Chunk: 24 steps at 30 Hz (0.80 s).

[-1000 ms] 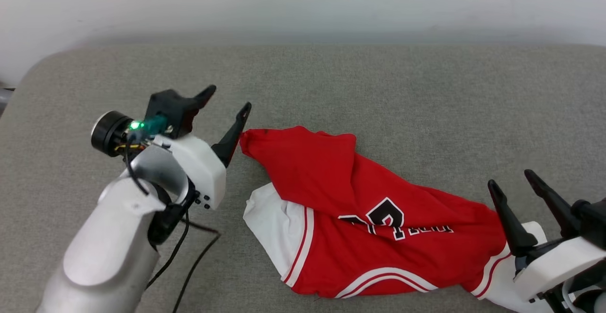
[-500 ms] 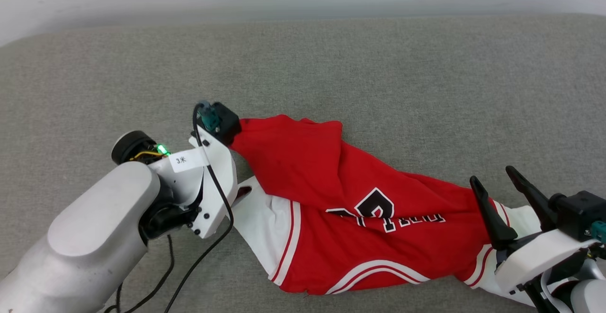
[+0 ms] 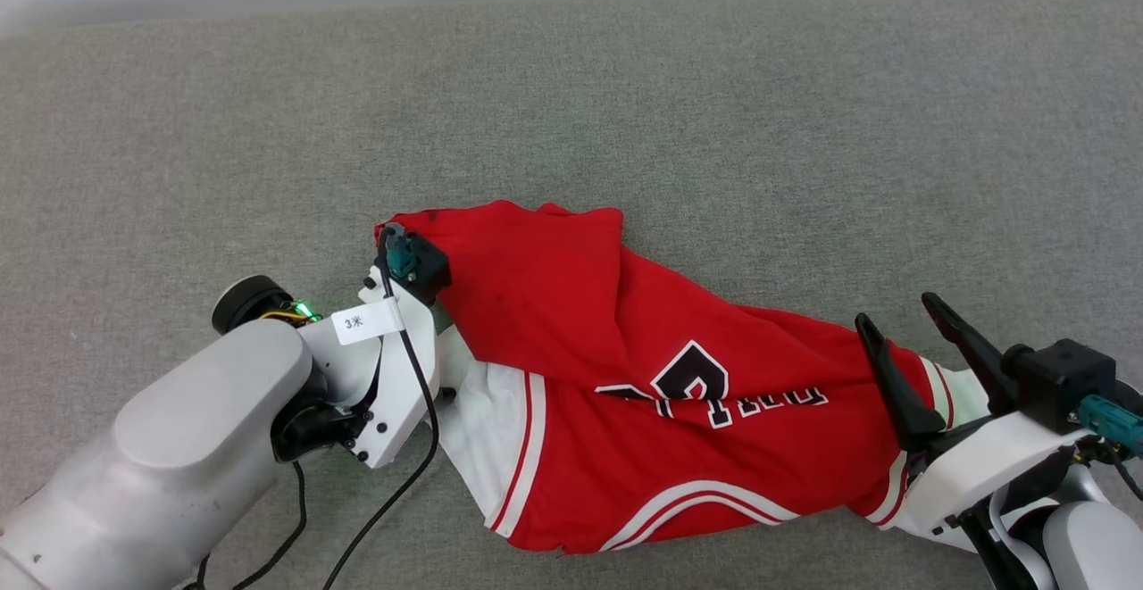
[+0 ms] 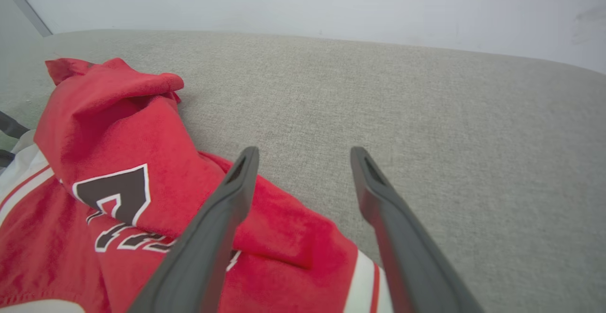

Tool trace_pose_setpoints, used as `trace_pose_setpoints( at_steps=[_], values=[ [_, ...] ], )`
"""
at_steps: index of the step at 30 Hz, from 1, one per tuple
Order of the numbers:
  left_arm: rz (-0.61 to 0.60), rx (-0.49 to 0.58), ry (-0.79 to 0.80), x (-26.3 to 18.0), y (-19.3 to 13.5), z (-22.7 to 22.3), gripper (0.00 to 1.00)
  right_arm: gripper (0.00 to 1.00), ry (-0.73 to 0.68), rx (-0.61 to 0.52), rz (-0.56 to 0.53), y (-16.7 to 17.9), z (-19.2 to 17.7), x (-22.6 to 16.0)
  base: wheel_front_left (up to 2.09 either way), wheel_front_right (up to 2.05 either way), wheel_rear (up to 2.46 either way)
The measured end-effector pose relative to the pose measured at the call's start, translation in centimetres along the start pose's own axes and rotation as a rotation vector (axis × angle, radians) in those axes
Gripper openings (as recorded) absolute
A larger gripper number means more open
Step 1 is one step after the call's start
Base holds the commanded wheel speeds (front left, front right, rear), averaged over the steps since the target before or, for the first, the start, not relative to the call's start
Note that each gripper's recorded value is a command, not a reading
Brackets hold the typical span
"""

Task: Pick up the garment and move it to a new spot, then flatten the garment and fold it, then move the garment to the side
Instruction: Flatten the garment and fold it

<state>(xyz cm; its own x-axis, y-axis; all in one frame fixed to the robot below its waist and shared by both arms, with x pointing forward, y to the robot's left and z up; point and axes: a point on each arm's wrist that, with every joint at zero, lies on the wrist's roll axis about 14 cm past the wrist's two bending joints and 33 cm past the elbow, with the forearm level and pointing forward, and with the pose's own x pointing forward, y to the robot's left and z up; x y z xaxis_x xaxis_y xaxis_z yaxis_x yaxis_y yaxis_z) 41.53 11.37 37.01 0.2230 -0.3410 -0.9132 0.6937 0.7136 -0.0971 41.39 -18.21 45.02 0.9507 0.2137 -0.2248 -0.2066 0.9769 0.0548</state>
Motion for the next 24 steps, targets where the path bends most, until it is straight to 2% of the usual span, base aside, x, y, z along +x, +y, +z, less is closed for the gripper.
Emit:
trace_pose_setpoints(
  at_steps=[1, 2, 7, 12, 17, 24],
  values=[
    [-0.002, 0.002, -0.001, 0.1, 0.0, 0.0, 0.35, 1.0, 0.002, 0.001, 0.0, 0.0, -0.1, 0.0, 0.0, 0.0, 0.0],
    [-0.008, 0.0, -0.007, 0.1, -0.2, 0.0, 0.0, 1.0, 0.003, 0.002, 0.0, 0.0, -0.2, 0.0, 0.0, 0.0, 0.0],
    [-0.011, -0.023, -0.103, -0.9, -0.5, 0.9, 0.0, 1.0, -0.007, 0.0, 0.004, 0.2, 0.1, 0.0, 0.0, 0.0, 0.0],
    [0.037, -0.084, -0.214, -3.5, 1.1, 0.6, 0.0, 1.0, -0.026, -0.008, 0.005, 0.2, 0.7, -0.5, 0.0, 0.0, 0.0],
    [0.103, -0.171, -0.255, -5.9, 2.8, -2.5, 0.0, 1.0, -0.03, -0.011, 0.011, 0.5, 0.8, -0.9, 0.0, 0.0, 0.0],
    [0.137, -0.332, -0.234, -6.7, 2.6, -8.4, 0.0, 1.0, -0.026, -0.019, 0.025, 0.9, 0.7, -0.9, 0.0, 0.0, 0.0]
  ],
)
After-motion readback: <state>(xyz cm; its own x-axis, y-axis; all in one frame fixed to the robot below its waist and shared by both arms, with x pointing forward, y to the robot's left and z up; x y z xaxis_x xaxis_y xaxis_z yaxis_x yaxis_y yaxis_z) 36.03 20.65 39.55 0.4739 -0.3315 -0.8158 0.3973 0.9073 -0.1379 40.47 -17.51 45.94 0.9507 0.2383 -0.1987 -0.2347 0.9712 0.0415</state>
